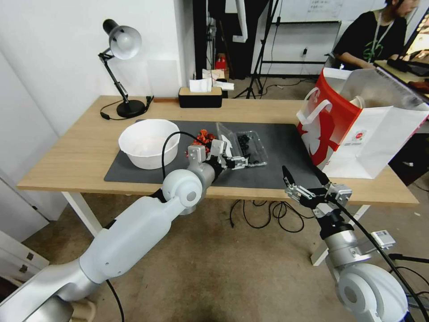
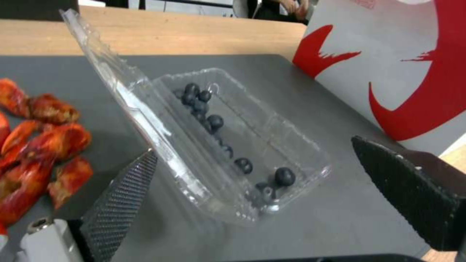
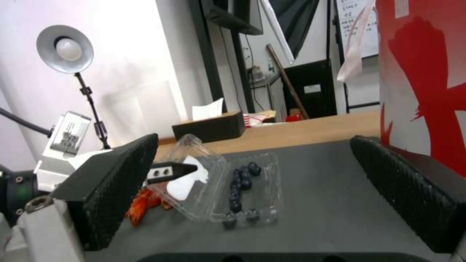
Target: Close the disposable takeout box, then place it into the delivery bag.
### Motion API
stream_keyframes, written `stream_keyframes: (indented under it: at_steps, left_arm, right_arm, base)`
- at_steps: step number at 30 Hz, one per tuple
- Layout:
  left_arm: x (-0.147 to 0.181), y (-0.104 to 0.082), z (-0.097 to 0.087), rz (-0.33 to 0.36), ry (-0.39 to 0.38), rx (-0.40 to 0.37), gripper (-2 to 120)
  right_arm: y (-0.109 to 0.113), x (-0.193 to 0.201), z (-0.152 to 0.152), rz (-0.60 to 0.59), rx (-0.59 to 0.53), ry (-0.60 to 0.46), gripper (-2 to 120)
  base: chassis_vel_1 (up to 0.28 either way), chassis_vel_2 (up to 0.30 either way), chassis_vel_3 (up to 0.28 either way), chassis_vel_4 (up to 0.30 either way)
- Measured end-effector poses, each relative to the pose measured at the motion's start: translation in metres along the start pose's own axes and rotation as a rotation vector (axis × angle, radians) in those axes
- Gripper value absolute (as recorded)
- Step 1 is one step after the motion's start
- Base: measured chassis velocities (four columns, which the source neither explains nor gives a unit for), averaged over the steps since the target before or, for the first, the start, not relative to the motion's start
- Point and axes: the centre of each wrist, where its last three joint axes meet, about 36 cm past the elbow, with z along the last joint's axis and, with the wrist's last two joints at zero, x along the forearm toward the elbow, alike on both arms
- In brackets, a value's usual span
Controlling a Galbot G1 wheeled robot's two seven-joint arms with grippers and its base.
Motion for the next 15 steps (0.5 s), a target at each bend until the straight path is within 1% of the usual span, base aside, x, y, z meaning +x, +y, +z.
stream_keyframes:
  at_steps: [5, 10, 15]
  left_arm:
    - [-0.005, -0.006, -0.007, 0.013, -0.006, -0.014, 100]
    - [-0.010, -0.014, -0.010, 0.029, -0.005, -0.024, 100]
    - [-0.013, -0.017, -0.013, 0.037, -0.003, -0.034, 100]
  right_arm:
    - [-0.001, 0.001, -0.001, 0.004, 0.003, -0.002, 100]
    - [-0.001, 0.002, -0.004, 0.005, 0.008, -0.007, 100]
    - [-0.001, 0.003, -0.005, 0.006, 0.009, -0.010, 100]
  base:
    - [0.000, 0.000, 0.000, 0.000]
    - [0.000, 0.000, 0.000, 0.000]
    - [0.000, 0.000, 0.000, 0.000]
